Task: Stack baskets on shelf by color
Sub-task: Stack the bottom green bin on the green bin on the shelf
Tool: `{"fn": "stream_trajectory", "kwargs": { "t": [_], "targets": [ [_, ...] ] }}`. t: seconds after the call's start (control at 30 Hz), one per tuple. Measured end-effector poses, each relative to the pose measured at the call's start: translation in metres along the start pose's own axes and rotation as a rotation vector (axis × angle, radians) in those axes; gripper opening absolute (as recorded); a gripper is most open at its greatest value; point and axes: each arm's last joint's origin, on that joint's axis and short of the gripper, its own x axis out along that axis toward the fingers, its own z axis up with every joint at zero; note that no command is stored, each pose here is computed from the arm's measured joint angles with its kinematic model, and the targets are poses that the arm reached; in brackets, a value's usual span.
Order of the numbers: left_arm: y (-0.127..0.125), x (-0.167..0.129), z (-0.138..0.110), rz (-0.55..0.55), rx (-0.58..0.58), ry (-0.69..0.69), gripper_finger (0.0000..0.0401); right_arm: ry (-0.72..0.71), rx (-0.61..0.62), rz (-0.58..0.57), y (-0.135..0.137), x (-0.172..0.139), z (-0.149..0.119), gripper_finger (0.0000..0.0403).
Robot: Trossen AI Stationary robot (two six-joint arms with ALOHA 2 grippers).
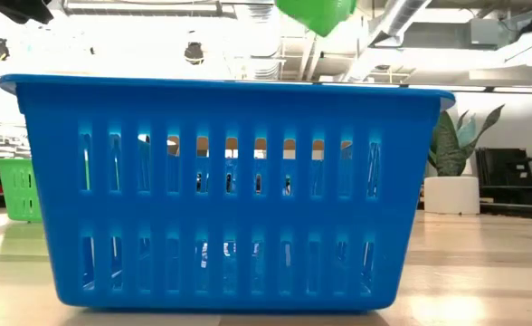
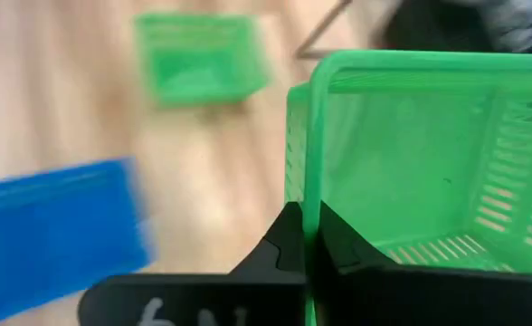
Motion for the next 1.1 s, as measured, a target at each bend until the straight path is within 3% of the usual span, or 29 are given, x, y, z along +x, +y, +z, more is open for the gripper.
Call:
{"fn": "stream_trajectory", "kwargs": {
  "t": [0.23,0.4,0.53,0.7,1.1],
  "targets": [
    [0.000,0.000,0.000,-0.003,-0.029,-0.003,0.0153,-0.010,0.042,-0.121,-0.112,0.032,0.033,0.0010],
    [-0.001,0.000,0.001,-0.004,-0.052,-0.005,0.0153,0.041,0.085,-0.010,-0.176,0.076,0.045,0.0010],
    [0.000,0.000,0.001,0.002,-0.060,-0.012,0.0153,0.112,0.125,0.043,-0.209,0.108,0.041,0.0015],
    [0.000,0.000,0.001,0.023,-0.078,-0.037,0.0153,0.170,0.092,0.065,-0.227,0.131,0.037,0.0011],
    [0.001,0.000,0.002,0.042,-0.106,-0.059,0.0153,0.253,-0.041,0.100,-0.207,0.170,0.036,0.0015]
  ]
}}
